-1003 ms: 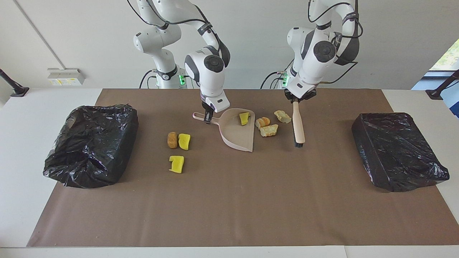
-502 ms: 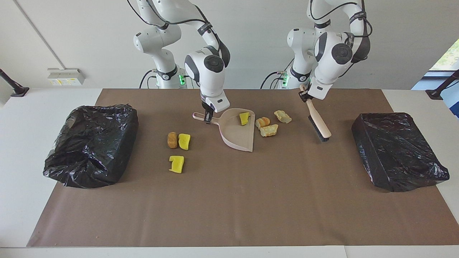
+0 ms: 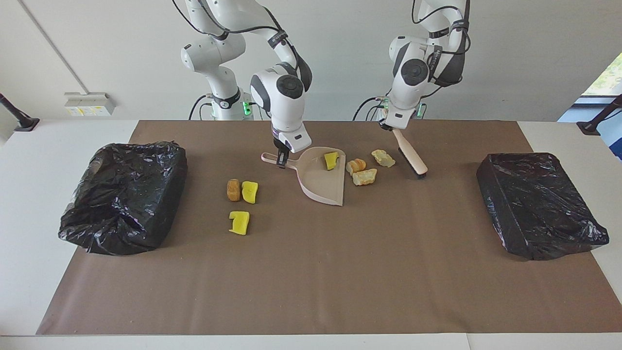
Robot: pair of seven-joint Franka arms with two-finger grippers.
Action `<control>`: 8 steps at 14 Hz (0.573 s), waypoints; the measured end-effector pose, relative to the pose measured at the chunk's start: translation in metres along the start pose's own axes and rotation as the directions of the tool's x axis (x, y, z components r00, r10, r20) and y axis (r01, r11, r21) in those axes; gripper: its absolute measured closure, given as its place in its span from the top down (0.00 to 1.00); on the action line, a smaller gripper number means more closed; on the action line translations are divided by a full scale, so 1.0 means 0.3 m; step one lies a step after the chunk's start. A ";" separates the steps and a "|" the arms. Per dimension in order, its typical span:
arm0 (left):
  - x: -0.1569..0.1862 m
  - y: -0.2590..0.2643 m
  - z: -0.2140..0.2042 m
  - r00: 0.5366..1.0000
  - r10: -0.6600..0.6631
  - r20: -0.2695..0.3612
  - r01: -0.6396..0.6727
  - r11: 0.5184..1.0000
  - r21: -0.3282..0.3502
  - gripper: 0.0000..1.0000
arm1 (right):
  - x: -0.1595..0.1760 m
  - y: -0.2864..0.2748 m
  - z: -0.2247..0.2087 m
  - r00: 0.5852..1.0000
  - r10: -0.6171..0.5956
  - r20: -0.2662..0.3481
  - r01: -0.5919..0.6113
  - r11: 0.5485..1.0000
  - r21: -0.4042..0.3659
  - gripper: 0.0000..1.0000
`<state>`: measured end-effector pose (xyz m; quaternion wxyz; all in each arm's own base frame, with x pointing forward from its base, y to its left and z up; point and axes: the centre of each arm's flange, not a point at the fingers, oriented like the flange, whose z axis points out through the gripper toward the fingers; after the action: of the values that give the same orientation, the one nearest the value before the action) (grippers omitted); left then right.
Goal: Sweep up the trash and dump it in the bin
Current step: 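Sweep the remaining debris into the dustpan with the left gripper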
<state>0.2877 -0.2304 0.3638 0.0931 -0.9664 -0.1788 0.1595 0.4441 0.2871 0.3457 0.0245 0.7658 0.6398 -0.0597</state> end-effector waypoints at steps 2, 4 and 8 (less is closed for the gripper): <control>-0.025 0.037 0.014 1.000 -0.002 -0.006 0.002 0.999 -0.048 0.26 | 0.000 0.000 0.000 1.000 0.000 0.000 0.000 1.000 0.000 0.31; 0.014 0.074 0.013 0.999 -0.017 -0.047 0.011 0.992 -0.126 0.26 | 0.000 0.000 0.000 1.000 0.000 0.000 0.000 1.000 0.000 0.31; 0.093 0.192 0.003 0.994 0.021 -0.106 -0.043 0.977 -0.207 0.26 | 0.000 0.001 0.002 1.000 0.000 0.001 0.000 1.000 0.001 0.31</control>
<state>0.3302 -0.2729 0.3415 -0.0027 -0.9806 -0.1738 0.0910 0.4443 0.2869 0.3452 0.0244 0.7658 0.6398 -0.0603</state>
